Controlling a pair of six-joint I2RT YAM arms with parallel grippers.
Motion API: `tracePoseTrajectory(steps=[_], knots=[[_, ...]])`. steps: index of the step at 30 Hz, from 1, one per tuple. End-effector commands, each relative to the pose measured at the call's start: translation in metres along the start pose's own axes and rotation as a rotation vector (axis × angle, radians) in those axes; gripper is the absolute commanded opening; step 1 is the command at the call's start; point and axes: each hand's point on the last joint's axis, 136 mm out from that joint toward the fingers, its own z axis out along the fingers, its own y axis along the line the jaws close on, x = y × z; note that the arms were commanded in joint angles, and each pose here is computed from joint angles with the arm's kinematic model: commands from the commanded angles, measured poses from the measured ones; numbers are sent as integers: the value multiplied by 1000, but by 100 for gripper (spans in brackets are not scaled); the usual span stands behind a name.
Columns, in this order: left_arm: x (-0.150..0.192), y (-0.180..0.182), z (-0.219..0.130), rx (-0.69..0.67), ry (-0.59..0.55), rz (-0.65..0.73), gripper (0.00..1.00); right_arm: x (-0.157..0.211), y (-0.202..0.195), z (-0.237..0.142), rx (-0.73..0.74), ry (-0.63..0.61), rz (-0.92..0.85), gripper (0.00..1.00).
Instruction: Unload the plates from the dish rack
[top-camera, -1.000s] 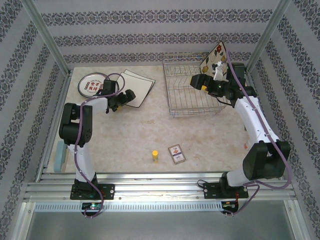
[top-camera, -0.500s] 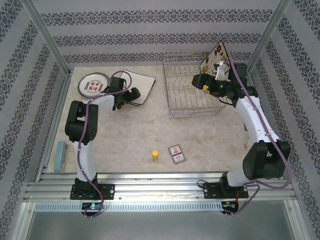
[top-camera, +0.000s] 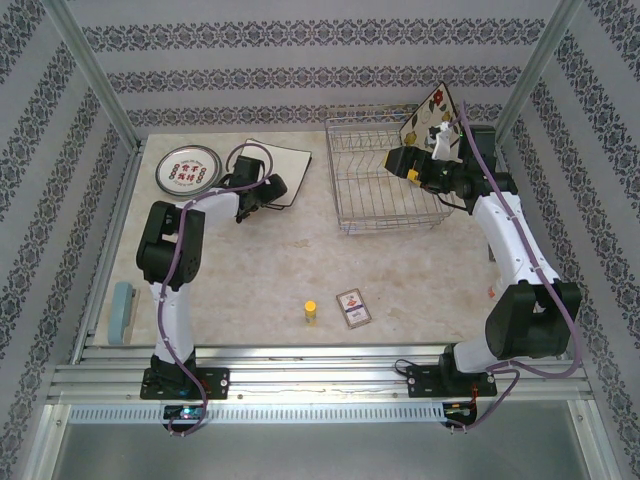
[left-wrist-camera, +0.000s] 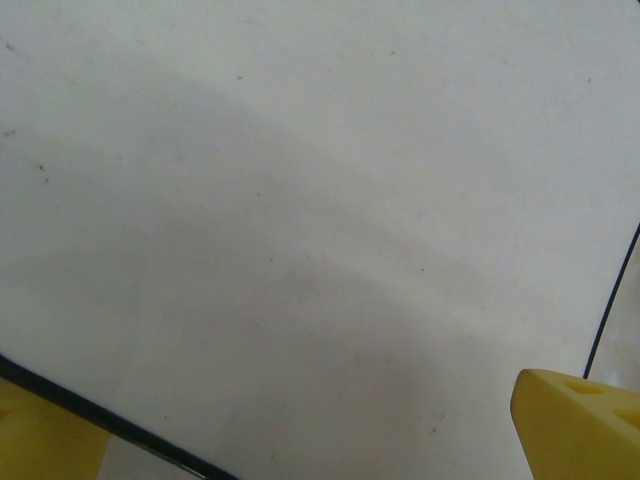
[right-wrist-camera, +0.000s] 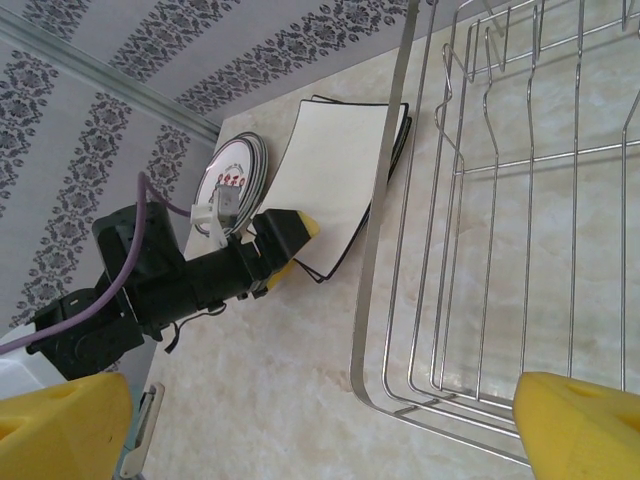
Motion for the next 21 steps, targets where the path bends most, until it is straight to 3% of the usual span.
tracePoseTrajectory(steps=[1,14,18,21], knots=[[25,-68,8,191,40,10,100,-5,5,-2,-30,-16,-10,98],[36,-102,5,218,14,27,100,-6,8,-13,-26,-29,-11,98],[30,-98,-18,202,-14,79,100,-9,6,-19,7,-42,-24,98],[20,-95,-52,162,-45,191,100,-21,-8,-31,122,-81,-48,98]])
